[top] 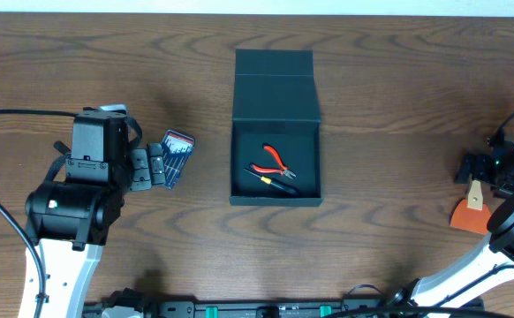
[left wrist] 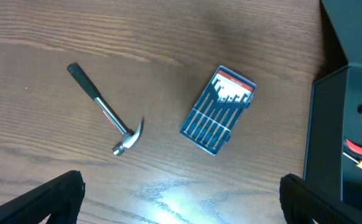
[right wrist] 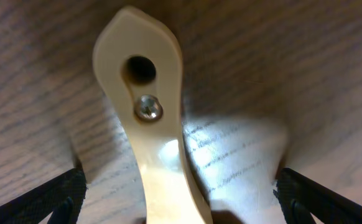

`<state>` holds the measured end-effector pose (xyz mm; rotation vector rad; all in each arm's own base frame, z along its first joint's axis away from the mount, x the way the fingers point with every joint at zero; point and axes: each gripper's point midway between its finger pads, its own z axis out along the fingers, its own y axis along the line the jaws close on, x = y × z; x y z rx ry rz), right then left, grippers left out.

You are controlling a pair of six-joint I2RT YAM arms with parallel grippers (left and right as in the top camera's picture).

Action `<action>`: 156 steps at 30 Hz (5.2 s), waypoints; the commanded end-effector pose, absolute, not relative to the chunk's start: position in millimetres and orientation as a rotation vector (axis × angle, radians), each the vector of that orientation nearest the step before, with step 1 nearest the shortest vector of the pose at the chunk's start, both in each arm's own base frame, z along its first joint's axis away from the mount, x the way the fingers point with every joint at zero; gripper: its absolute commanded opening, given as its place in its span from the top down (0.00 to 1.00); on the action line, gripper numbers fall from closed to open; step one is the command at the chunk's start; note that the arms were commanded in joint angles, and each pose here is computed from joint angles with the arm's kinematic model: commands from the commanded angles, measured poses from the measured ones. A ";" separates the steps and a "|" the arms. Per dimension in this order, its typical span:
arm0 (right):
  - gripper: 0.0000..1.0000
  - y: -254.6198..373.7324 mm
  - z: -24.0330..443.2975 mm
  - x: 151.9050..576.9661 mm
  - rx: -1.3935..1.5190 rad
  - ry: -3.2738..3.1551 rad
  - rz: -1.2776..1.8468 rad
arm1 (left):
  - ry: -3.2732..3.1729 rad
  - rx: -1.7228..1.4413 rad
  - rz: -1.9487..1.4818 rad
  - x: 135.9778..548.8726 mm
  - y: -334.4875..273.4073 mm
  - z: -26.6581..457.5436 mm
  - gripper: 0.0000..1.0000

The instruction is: Pack container

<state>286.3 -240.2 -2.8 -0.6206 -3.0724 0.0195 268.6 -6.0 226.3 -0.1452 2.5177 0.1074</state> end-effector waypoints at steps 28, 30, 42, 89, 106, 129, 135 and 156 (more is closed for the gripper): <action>0.55 -226.9 -15.3 286.7 -0.521 -3.099 -0.061 | 2.491 -0.170 0.113 271.2 -3.0 235.1 0.02; 0.62 -226.8 -15.3 286.6 -0.521 -3.099 -0.061 | 2.491 -0.170 0.113 271.2 -3.0 235.1 0.01; 0.95 -227.2 -15.3 287.4 -0.521 -3.102 -0.059 | 2.491 -0.170 0.114 271.2 -2.9 235.1 0.02; 0.99 243.9 174.5 360.5 2.100 -2.761 -0.176 | 2.492 -0.170 0.114 271.0 -2.9 235.0 0.02; 0.99 264.0 128.8 359.1 2.176 -2.653 -0.274 | 2.492 -0.170 0.113 271.1 -3.0 235.0 0.02; 0.67 255.6 84.5 336.2 2.122 -2.569 -0.319 | 2.492 -0.170 0.113 271.0 -3.0 235.0 0.02; 0.39 256.6 84.9 337.8 2.101 -2.593 -0.322 | 2.496 -0.170 0.115 270.2 -2.8 234.4 0.01; 0.01 98.2 312.7 475.0 0.493 -3.891 -0.036 | 2.591 0.328 0.132 325.3 -28.5 237.7 0.02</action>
